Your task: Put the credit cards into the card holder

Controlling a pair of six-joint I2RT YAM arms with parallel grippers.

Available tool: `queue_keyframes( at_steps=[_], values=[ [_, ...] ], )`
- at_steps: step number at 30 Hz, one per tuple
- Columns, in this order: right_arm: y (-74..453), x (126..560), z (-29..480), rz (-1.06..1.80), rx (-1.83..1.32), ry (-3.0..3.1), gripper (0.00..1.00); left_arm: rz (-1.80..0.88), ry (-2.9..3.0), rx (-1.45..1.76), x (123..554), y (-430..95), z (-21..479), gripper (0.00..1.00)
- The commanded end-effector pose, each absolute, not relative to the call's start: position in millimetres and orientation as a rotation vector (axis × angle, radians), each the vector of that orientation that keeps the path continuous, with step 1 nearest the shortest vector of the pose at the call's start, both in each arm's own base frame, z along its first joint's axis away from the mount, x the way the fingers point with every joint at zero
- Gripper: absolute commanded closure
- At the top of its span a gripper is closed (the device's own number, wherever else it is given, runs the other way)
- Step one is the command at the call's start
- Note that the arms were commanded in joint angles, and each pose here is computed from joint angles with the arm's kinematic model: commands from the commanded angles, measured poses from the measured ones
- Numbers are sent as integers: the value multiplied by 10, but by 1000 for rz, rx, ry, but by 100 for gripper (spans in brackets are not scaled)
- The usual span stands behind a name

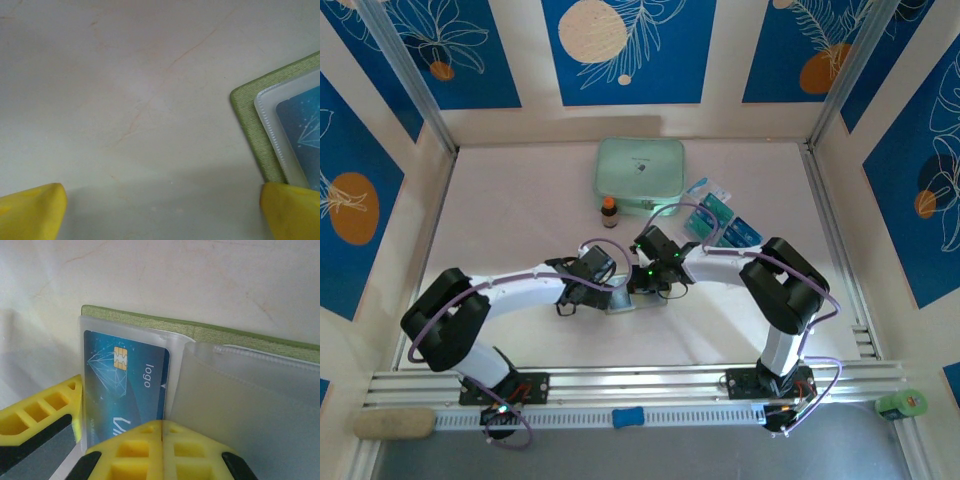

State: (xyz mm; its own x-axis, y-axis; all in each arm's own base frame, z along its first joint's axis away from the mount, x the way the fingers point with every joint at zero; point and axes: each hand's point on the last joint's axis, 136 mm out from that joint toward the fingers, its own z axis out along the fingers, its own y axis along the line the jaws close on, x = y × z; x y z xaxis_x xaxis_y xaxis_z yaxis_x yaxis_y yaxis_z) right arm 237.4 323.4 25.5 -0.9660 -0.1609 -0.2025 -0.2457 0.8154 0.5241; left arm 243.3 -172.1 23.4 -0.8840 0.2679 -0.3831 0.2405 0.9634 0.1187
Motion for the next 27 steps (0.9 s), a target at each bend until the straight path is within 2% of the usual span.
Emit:
queue_keyframes(
  at_steps=[1, 10, 27],
  values=[
    [3287, 2294, 224, 852, -335, 2891, 100, 78, 2699, 348, 2476, -1713, 323, 0],
    [3229, 2340, 397, 805, -339, 2857, 100, 57, 2669, 293, 2564, -1621, 502, 0],
    [3246, 2371, 388, 804, -334, 2853, 100, 75, 2712, 278, 2540, -1548, 303, 0]
  ],
)
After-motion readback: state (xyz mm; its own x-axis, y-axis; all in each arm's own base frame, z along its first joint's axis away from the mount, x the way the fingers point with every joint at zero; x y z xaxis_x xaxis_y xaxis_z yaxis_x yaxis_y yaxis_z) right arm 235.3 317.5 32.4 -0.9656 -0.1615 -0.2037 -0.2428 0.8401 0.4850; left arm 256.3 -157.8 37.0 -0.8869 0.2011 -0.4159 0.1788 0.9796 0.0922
